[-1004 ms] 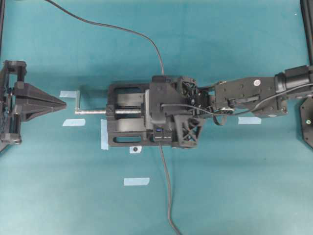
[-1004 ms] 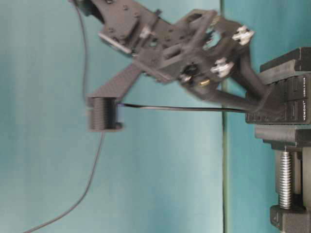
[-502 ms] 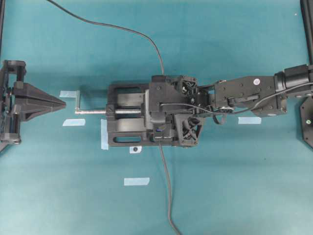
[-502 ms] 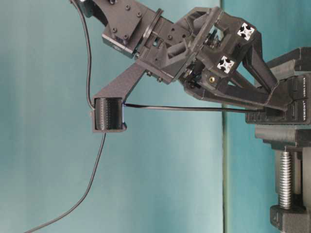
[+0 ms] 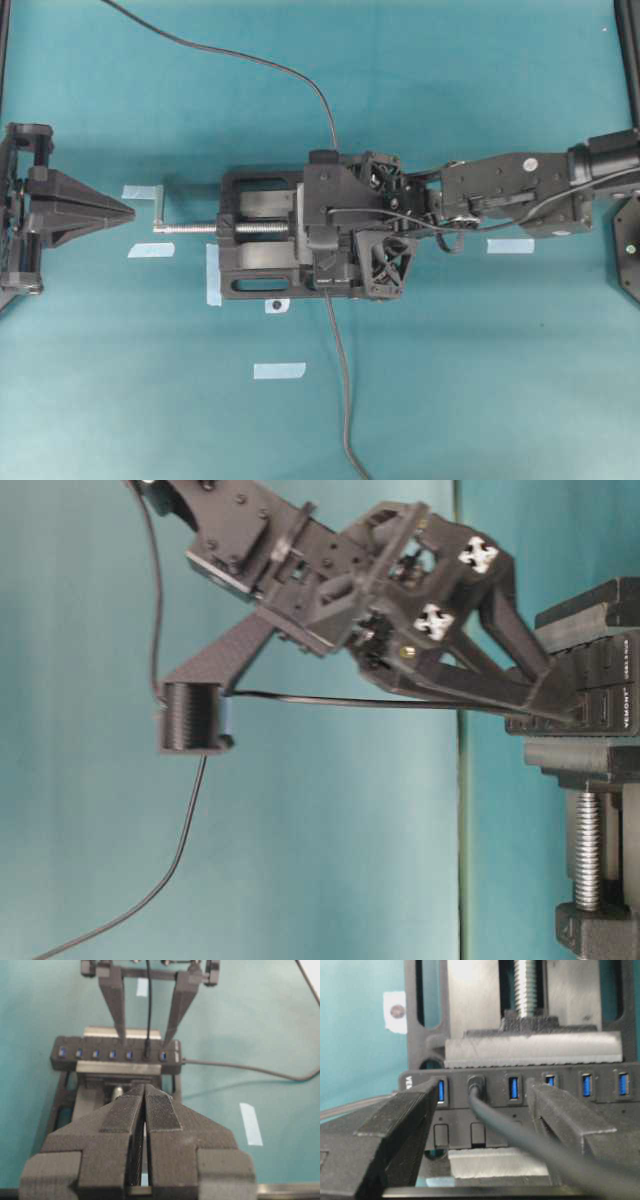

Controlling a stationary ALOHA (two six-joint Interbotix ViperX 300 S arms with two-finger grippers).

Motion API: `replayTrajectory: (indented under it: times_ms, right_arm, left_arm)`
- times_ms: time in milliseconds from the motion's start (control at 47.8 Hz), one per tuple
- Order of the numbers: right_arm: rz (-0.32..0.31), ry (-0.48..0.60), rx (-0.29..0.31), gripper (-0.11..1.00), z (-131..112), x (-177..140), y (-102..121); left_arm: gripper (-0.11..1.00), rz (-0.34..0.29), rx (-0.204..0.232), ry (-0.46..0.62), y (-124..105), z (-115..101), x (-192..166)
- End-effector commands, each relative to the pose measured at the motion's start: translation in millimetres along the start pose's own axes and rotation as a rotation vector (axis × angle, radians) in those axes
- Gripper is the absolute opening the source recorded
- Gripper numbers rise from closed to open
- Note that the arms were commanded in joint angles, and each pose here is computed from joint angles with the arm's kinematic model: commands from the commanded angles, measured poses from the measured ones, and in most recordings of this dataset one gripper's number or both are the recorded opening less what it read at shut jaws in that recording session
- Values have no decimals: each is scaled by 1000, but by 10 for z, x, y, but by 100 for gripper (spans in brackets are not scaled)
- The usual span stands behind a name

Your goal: Insert the USB into the second port from the front of the fixed hub.

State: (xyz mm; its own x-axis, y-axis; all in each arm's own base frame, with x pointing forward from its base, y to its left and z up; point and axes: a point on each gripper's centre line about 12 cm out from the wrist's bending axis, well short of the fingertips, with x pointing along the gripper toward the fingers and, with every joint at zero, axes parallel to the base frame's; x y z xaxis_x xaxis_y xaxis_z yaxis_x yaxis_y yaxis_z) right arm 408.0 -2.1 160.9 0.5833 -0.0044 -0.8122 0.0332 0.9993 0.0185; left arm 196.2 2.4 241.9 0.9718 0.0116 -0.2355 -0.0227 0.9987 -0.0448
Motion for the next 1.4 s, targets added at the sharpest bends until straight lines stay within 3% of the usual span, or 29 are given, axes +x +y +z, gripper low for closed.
replayTrajectory:
  times_ms: [0, 481, 1380]
  right_arm:
    - [4, -54, 5, 81, 113, -164, 16]
    - [7, -119, 8, 81, 66, -384, 14]
    - [24, -191, 6, 81, -26, -514, 76]
  left_arm:
    - [0, 0, 0, -22, -1, 79, 6]
    - [0, 0, -2, -22, -1, 79, 6]
    - [0, 0, 0, -20, 0, 73, 6]
